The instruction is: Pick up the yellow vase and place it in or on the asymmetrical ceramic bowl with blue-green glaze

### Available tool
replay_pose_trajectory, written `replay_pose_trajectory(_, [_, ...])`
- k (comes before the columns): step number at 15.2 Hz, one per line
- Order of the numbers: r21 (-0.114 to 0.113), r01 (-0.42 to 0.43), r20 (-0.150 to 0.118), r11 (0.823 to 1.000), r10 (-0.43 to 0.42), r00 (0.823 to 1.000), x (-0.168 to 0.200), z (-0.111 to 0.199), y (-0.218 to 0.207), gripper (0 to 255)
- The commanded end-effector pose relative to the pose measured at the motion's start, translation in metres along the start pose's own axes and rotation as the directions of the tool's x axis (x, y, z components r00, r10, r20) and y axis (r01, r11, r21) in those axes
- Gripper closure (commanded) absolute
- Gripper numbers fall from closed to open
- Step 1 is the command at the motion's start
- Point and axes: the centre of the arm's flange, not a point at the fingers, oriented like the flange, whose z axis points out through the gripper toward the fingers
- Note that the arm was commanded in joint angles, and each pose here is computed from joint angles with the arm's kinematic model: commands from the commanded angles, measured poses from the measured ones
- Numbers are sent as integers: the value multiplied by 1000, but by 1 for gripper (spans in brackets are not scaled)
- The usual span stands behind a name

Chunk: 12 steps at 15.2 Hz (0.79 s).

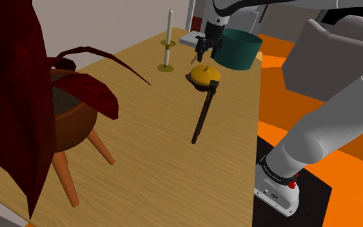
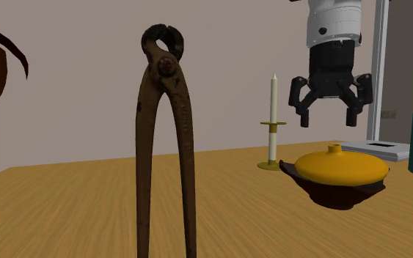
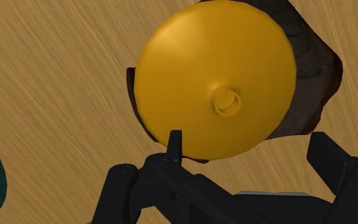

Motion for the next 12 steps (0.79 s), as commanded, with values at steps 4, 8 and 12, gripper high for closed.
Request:
replay_pose_trajectory(4, [0, 0, 0, 1000, 0, 1000, 0, -50, 0, 0])
replay_pose_trajectory(8, [0, 0, 0, 1000, 0, 1000, 0, -50, 0, 0])
replay_pose_trajectory(12, [0, 0, 0, 1000, 0, 1000, 0, -50, 0, 0])
